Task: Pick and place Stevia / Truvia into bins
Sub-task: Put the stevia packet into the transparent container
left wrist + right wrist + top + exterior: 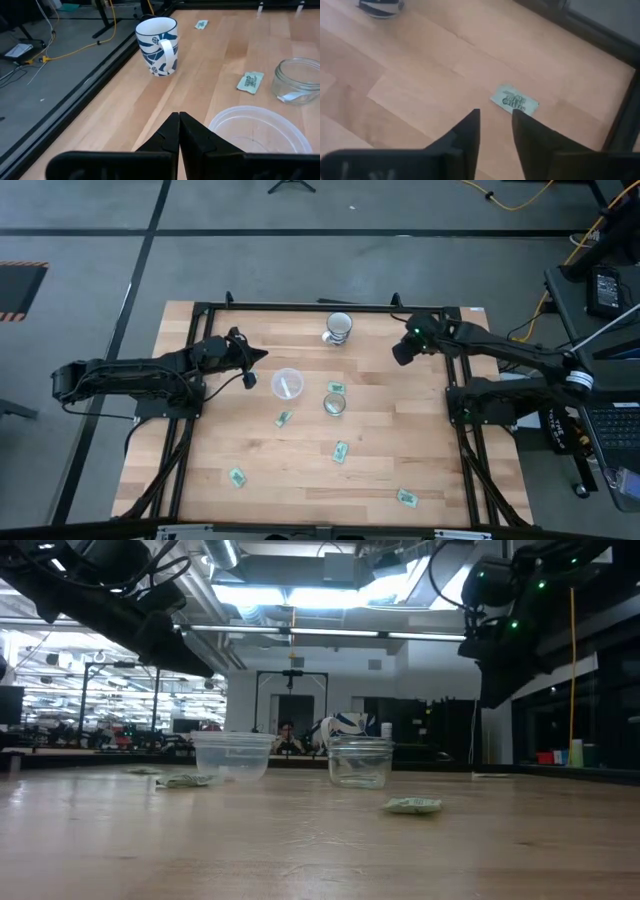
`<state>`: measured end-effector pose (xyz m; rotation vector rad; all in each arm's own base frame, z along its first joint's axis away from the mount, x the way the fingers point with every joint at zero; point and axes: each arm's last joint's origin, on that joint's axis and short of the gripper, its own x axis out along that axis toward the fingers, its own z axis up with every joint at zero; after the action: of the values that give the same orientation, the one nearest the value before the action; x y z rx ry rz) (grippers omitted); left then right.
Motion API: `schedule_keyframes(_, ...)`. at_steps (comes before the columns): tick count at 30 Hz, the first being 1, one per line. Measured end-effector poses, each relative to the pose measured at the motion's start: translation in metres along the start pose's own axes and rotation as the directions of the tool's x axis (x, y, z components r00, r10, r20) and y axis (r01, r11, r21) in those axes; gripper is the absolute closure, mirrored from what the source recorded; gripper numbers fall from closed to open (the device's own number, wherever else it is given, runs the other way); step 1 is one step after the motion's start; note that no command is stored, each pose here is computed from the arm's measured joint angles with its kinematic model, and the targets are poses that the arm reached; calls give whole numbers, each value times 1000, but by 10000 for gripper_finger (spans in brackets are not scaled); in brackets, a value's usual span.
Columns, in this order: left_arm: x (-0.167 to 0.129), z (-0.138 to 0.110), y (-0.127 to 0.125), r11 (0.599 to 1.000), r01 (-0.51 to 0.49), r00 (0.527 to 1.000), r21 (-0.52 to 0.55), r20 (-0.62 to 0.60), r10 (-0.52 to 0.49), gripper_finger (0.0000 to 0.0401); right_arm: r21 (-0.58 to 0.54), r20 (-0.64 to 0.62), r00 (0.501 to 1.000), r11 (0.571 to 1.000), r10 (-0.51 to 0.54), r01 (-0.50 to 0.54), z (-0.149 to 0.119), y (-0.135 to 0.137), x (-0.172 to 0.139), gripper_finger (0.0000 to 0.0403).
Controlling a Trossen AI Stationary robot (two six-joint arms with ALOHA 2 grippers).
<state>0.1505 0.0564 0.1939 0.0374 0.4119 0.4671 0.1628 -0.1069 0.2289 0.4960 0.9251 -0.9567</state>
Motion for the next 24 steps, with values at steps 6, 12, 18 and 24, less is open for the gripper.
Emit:
schedule_keyframes(6,0,0,0,1000,0,1000,-5,0,0,397,17,-8,1000,1000,-10,10,5,1,11,232)
schedule_keyframes(12,0,0,0,1000,0,1000,-8,0,0,397,41,-11,1000,999,-10,11,9,2,21,196)
schedule_keyframes(18,0,0,0,1000,0,1000,-8,0,0,397,74,-20,1000,997,-24,26,12,2,31,185)
schedule_keyframes(24,0,0,0,1000,0,1000,-8,0,0,397,107,-75,995,992,-61,68,13,-2,47,190)
